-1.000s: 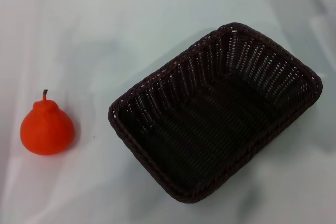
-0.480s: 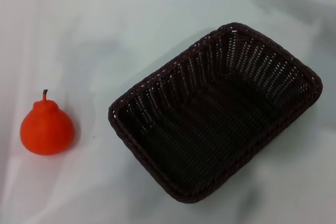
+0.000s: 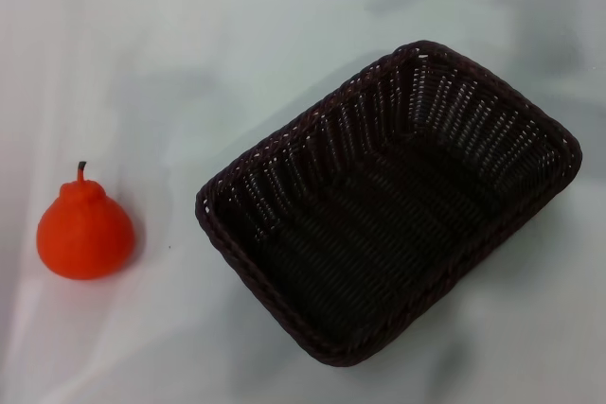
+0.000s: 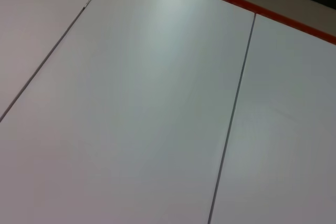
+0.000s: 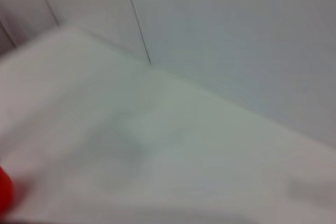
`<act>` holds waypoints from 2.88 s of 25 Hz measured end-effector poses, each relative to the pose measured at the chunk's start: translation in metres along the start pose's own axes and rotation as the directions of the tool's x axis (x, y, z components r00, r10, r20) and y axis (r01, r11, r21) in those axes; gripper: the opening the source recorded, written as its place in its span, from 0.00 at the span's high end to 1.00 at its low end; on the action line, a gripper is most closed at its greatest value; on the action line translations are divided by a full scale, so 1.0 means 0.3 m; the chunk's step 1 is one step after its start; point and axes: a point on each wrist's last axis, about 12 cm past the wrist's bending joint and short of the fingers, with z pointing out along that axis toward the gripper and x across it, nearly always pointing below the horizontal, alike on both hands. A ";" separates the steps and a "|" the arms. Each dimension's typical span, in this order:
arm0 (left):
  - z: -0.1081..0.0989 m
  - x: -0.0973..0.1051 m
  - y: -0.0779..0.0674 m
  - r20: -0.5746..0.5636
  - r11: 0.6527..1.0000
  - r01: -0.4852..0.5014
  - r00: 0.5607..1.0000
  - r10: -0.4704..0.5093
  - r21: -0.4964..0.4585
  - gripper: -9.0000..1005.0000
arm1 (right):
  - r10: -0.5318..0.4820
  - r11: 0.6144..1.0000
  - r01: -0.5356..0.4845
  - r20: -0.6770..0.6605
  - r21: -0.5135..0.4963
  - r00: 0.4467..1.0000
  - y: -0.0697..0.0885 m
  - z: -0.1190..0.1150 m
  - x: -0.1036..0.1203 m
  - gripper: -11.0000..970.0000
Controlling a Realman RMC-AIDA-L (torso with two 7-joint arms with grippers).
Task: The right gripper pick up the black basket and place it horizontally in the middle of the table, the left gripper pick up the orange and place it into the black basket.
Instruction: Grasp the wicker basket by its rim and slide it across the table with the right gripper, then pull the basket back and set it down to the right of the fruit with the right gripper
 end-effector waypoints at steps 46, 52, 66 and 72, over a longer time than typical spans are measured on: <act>0.022 0.010 -0.006 0.001 1.000 0.009 1.000 -0.009 0.014 0.24 | 0.336 0.929 -0.347 0.097 0.131 0.937 0.060 0.166 -0.282 0.78; 0.032 0.010 -0.003 0.004 1.000 0.006 1.000 -0.006 0.021 0.24 | 0.487 0.854 -0.463 -0.050 0.238 0.872 0.092 0.132 -0.359 0.78; 0.040 0.013 -0.007 0.004 1.000 0.008 1.000 -0.008 0.030 0.23 | 0.727 0.684 -0.658 -0.211 0.315 0.654 0.085 0.220 -0.499 0.78; 0.038 0.015 -0.009 0.000 0.999 0.010 1.000 -0.010 0.031 0.23 | 0.791 0.611 -0.722 -0.211 0.324 0.575 0.044 0.311 -0.524 0.78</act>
